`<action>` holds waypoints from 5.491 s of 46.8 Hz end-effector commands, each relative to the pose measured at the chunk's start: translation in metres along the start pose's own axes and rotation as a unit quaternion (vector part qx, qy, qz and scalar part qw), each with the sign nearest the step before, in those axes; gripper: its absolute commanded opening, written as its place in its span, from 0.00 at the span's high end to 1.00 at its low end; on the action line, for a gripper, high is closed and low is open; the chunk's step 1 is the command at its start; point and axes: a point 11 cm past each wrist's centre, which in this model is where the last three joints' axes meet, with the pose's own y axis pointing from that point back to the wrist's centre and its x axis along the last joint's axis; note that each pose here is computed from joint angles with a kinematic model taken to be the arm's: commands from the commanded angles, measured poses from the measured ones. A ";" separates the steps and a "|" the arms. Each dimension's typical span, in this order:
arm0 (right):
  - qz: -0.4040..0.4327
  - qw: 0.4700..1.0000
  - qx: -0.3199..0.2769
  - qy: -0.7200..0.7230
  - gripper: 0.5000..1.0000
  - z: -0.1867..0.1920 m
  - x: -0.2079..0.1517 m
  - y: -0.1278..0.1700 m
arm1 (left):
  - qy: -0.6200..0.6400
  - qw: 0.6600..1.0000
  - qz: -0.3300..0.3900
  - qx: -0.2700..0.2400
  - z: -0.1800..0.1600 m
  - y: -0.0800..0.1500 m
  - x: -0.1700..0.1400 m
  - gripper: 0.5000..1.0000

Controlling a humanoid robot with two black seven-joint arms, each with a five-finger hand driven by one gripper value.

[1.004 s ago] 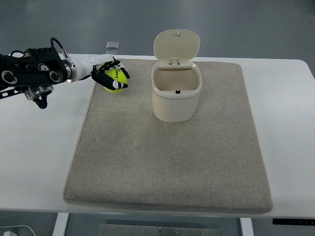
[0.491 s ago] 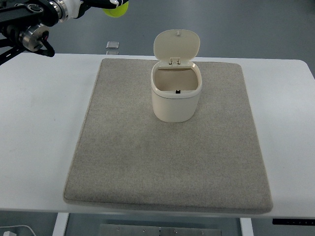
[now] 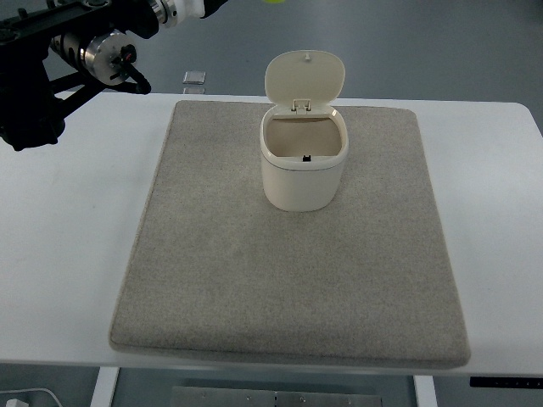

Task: Put tennis ball into box with left hand

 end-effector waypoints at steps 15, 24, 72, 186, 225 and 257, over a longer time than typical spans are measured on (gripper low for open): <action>0.000 1.000 0.000 0.000 0.12 0.000 0.000 0.000 | -0.016 0.996 -0.067 -0.051 0.025 -0.004 -0.030 1.00; 0.000 1.000 0.000 0.000 0.12 0.000 0.000 0.000 | -0.044 0.989 -0.127 -0.059 0.025 -0.002 -0.070 1.00; 0.000 1.000 0.000 0.000 0.12 0.000 0.000 0.000 | -0.123 0.973 -0.191 0.043 -0.055 0.017 -0.094 1.00; 0.000 1.000 0.000 0.000 0.12 0.000 0.000 0.000 | 0.302 0.910 0.283 -0.026 -0.169 0.051 0.083 0.54; 0.000 1.000 0.000 0.000 0.12 0.000 0.000 0.000 | 0.296 0.908 0.296 -0.021 -0.176 0.057 0.089 0.30; -0.002 1.000 -0.001 0.000 0.12 0.001 -0.001 0.000 | 0.298 0.901 0.316 0.004 -0.207 0.079 0.090 0.23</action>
